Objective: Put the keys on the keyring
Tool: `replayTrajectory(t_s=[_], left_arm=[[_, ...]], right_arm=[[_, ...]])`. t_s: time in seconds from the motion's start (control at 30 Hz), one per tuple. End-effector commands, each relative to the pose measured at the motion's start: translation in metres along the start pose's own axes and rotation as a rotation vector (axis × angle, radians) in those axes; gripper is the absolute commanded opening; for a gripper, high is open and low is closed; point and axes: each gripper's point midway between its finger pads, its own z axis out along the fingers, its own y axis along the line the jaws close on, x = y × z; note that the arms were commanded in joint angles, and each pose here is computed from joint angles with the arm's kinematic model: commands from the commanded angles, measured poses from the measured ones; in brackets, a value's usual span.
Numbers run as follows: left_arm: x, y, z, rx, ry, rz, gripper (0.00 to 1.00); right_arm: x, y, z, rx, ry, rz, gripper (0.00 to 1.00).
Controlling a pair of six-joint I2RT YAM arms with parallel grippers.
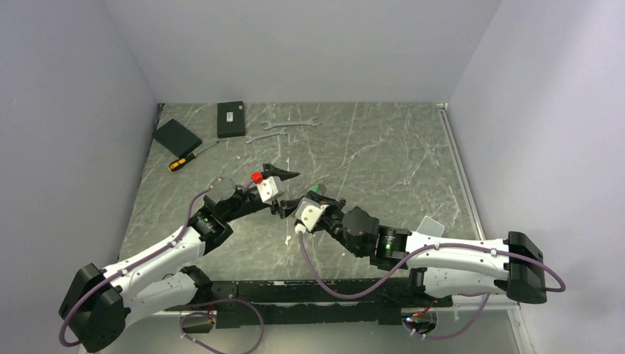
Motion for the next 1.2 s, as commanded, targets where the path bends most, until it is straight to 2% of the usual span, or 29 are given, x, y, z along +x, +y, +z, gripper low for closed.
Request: replayTrajectory(t_s=[0.0,0.13,0.37,0.8,1.0,1.07,1.17], left_arm=[[-0.015,-0.003,0.001,0.020,-0.044,-0.019,0.70],[-0.009,-0.007,0.006,0.042,-0.038,-0.053,0.65],[-0.007,-0.012,0.008,0.071,-0.038,-0.064,0.62],[-0.004,-0.019,0.010,0.122,-0.041,-0.057,0.47],[-0.004,-0.024,0.010,0.154,-0.036,-0.045,0.24],[-0.005,-0.026,0.010,0.167,-0.042,-0.039,0.21],[-0.008,-0.029,0.008,0.187,-0.047,-0.024,0.28]], right_arm=[[-0.029,-0.026,0.002,0.085,-0.071,0.059,0.00],[-0.031,-0.028,0.002,0.093,-0.076,0.058,0.00],[-0.034,-0.029,0.002,0.095,-0.088,0.066,0.00],[-0.039,-0.033,-0.002,0.101,-0.114,0.086,0.00],[-0.039,-0.034,-0.004,0.104,-0.122,0.092,0.00],[-0.039,-0.034,-0.005,0.102,-0.122,0.093,0.00],[-0.037,-0.034,-0.006,0.103,-0.121,0.093,0.00]])
